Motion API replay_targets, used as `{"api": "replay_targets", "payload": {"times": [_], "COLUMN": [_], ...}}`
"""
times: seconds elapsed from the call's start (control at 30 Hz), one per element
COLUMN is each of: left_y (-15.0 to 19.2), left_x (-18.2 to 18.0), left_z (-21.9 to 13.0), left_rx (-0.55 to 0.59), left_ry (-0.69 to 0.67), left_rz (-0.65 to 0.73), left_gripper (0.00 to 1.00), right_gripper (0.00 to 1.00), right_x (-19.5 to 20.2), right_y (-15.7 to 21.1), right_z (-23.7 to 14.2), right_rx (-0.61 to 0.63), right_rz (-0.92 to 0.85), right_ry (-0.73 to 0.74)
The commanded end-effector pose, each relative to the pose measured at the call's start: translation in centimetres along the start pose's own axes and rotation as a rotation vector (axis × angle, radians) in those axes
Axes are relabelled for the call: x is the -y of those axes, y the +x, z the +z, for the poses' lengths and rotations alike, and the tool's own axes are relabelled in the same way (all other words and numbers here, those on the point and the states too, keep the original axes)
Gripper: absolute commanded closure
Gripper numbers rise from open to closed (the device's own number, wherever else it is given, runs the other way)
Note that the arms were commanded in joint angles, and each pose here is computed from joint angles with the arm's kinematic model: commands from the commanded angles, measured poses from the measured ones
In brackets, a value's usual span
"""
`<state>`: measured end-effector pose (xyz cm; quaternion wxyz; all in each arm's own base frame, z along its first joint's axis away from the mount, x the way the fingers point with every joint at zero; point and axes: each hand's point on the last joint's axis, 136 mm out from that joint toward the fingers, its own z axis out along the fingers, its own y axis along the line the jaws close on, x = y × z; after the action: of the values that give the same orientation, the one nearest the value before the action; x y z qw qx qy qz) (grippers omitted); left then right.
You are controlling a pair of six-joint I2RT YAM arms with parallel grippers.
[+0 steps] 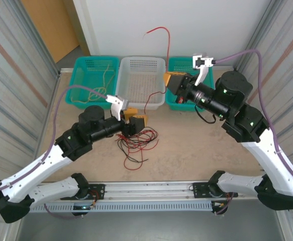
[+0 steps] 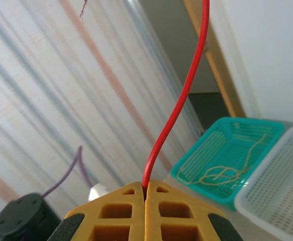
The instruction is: Untangle the cables
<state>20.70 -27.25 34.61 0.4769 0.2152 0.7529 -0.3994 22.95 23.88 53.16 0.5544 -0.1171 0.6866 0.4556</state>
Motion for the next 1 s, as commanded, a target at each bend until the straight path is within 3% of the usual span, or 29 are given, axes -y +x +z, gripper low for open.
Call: {"api": "replay_targets", "payload": {"times": [0.0, 0.17, 0.33, 0.57, 0.67, 0.77, 0.9, 0.97], "left_y": [5.6, 10.8, 13.7, 14.8, 15.2, 15.8, 16.7, 17.2], "left_x": [-4.8, -6.9, -8.6, -9.6, -9.6, -10.2, -11.5, -12.4], "left_z": [-0.1, -0.1, -1.1, -2.6, -2.8, -3.2, -3.7, -3.9], "left_rx": [-0.167, -0.277, -0.309, -0.338, -0.353, -0.378, -0.397, -0.414], "left_ry": [-0.222, -0.288, -0.352, -0.414, -0.411, -0.451, -0.530, -0.574], "left_rz": [-0.075, -0.176, -0.223, -0.230, -0.228, -0.226, -0.240, -0.261], "left_gripper": [0.29, 0.30, 0.30, 0.28, 0.26, 0.26, 0.24, 0.23], "right_gripper": [1.00, 1.00, 1.00, 1.00, 0.82, 0.50, 0.48, 0.48], "right_x": [2.9, 11.2, 18.9, 31.1, 35.6, 38.9, 39.0, 37.2], "right_y": [-2.0, -4.6, -5.7, -2.9, -0.8, 1.6, 3.8, 4.1], "right_z": [-0.1, 0.8, 1.8, 3.9, 4.3, 4.1, 3.5, 3.2], "right_rx": [0.040, 0.049, 0.044, -0.050, -0.104, -0.165, -0.207, -0.223], "right_rz": [0.024, 0.126, 0.156, 0.288, 0.370, 0.463, 0.464, 0.423], "right_ry": [0.087, 0.262, 0.424, 0.611, 0.668, 0.716, 0.734, 0.735]}}
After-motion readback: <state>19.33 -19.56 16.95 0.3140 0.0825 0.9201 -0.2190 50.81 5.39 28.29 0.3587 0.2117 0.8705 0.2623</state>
